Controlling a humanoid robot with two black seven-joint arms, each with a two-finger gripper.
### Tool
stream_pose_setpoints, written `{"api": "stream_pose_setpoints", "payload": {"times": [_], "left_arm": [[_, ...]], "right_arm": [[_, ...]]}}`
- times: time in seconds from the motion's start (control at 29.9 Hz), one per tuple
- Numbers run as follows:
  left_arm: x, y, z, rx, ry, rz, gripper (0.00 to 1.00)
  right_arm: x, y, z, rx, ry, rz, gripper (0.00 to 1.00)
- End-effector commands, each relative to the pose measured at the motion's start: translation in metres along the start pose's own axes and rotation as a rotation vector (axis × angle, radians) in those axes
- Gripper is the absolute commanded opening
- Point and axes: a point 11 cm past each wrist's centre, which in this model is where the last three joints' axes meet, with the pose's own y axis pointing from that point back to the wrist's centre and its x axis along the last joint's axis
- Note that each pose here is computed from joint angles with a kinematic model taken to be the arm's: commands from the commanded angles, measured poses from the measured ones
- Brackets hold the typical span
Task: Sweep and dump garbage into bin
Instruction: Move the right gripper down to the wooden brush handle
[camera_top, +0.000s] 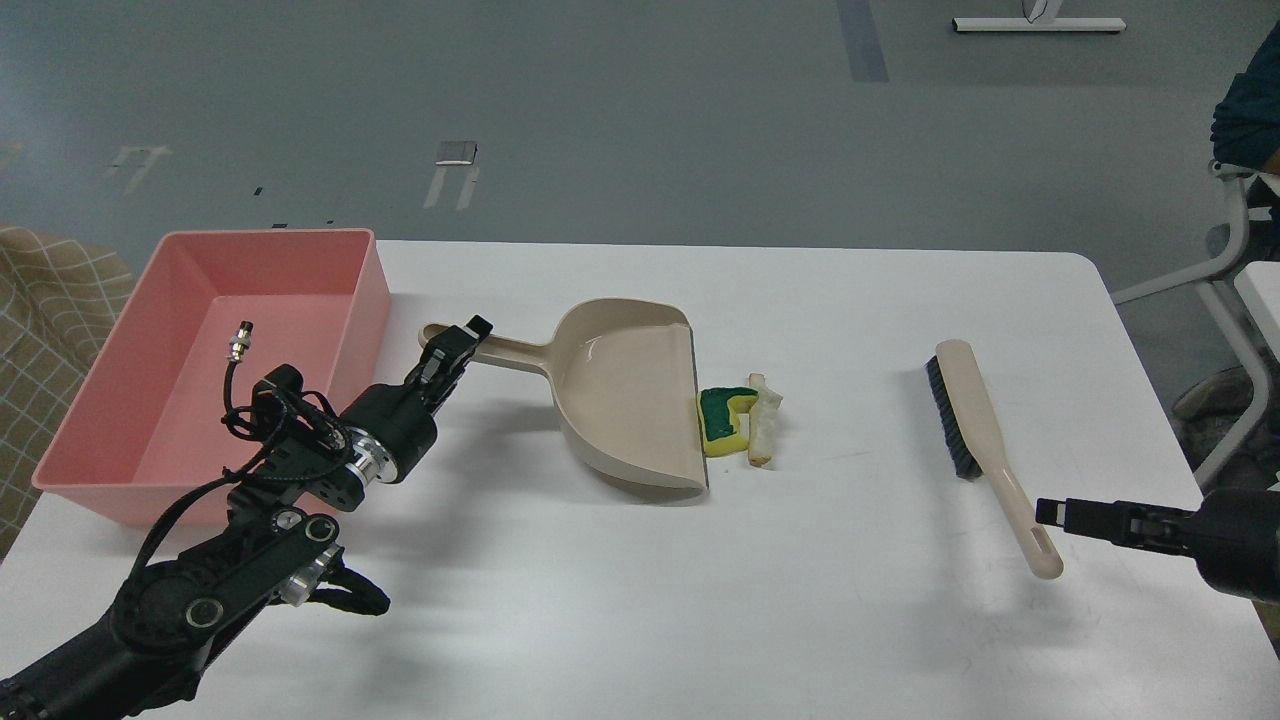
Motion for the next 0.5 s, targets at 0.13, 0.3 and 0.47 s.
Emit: {"api": "stream_pose_setpoints", "payload": {"times": [0.13, 0.3, 0.47], "left_arm": [[-0.001, 0.000, 0.001, -0.003, 0.002, -0.003, 0.00], [0.000, 0.000, 0.002, -0.004, 0.001, -0.001, 0.00], [-0.001, 0.000, 0.002, -0.005, 0.002, -0.003, 0.00]], "right_arm": [[-0.001, -0.010, -0.002, 0.001, -0.010, -0.005, 0.62], [0.001, -0.012, -0.005, 0.011, -0.008, 0.000, 0.63], [0.003, -0.011, -0.012, 0.028, -0.002, -0.006, 0.65]]}}
